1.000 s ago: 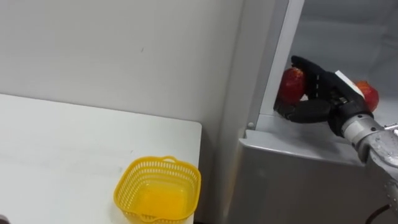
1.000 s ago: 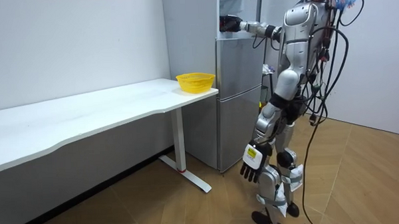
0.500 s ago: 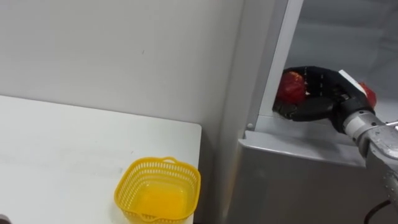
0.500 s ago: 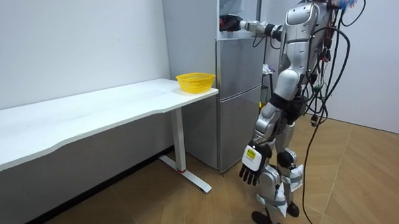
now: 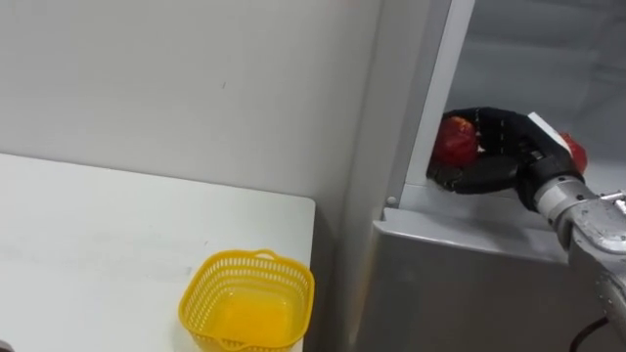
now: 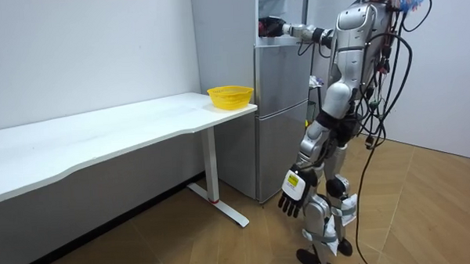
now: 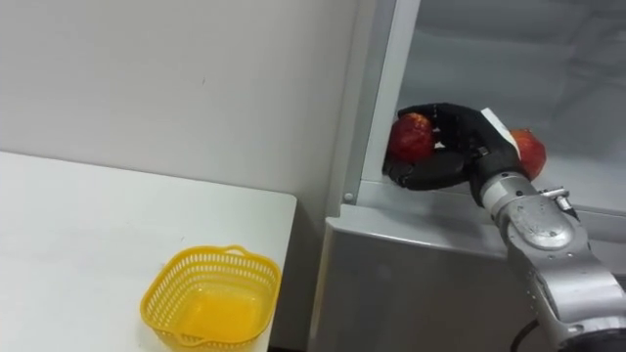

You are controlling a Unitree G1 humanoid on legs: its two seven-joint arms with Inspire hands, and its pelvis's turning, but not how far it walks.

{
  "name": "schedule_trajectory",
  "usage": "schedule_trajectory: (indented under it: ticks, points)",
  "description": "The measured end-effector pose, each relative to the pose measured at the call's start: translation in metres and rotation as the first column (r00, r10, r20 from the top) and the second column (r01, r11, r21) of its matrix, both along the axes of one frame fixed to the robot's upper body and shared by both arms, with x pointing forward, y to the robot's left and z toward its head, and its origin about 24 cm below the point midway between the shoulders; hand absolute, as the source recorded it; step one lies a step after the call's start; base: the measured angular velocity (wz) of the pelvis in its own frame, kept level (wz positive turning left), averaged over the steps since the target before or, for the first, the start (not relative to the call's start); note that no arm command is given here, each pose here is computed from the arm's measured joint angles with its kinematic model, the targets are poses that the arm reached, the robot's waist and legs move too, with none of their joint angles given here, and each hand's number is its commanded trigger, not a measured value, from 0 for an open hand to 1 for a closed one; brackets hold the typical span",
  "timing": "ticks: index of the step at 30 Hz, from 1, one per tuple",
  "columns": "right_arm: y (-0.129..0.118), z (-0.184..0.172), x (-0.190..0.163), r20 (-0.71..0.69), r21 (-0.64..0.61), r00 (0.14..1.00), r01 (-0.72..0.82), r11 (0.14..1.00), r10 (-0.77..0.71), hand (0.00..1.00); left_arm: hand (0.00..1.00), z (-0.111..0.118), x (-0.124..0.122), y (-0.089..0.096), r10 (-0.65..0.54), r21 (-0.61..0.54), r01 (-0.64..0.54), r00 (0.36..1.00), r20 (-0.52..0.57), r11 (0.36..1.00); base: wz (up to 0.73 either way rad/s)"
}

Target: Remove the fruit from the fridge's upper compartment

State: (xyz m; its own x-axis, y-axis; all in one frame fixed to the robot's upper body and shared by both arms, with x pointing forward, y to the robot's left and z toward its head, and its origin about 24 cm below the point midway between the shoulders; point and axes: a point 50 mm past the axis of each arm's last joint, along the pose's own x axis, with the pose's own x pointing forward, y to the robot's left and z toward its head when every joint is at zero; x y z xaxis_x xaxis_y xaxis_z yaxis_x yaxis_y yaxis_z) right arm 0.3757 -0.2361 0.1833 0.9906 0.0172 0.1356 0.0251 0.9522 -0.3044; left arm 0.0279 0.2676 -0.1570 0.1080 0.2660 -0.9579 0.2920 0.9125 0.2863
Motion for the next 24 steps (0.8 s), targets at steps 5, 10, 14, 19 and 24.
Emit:
schedule_trajectory:
  ticks: [5, 10, 14, 19, 24]
  points:
    - [0.009, -0.003, -0.011, 0.059, -0.007, 0.998, 0.027, 1.000, -0.027, 1.00, 0.00, -0.001, -0.008, -0.001, 0.029, -0.012, -0.029, 1.000, -0.010, 1.000, -0.01]
    - [0.021, -0.004, -0.025, 0.135, -0.032, 0.989, 0.067, 0.997, -0.062, 1.00, 0.00, -0.005, -0.013, -0.011, 0.026, -0.034, -0.027, 0.999, -0.028, 0.999, -0.01]
    - [0.043, -0.005, -0.042, 0.227, -0.029, 0.972, 0.074, 0.997, -0.066, 1.00, 0.00, -0.007, -0.011, -0.017, 0.020, -0.050, -0.020, 1.000, -0.015, 0.999, 0.00]
    - [0.056, 0.008, -0.060, 0.347, -0.026, 0.933, 0.111, 0.993, -0.096, 1.00, 0.00, -0.007, -0.007, -0.017, 0.014, -0.032, -0.013, 1.000, 0.016, 0.999, 0.00]
    - [0.069, 0.037, -0.079, 0.529, -0.029, 0.845, 0.103, 0.994, -0.072, 1.00, 0.00, -0.008, -0.009, -0.016, 0.032, -0.018, -0.032, 0.999, 0.024, 0.999, 0.00]
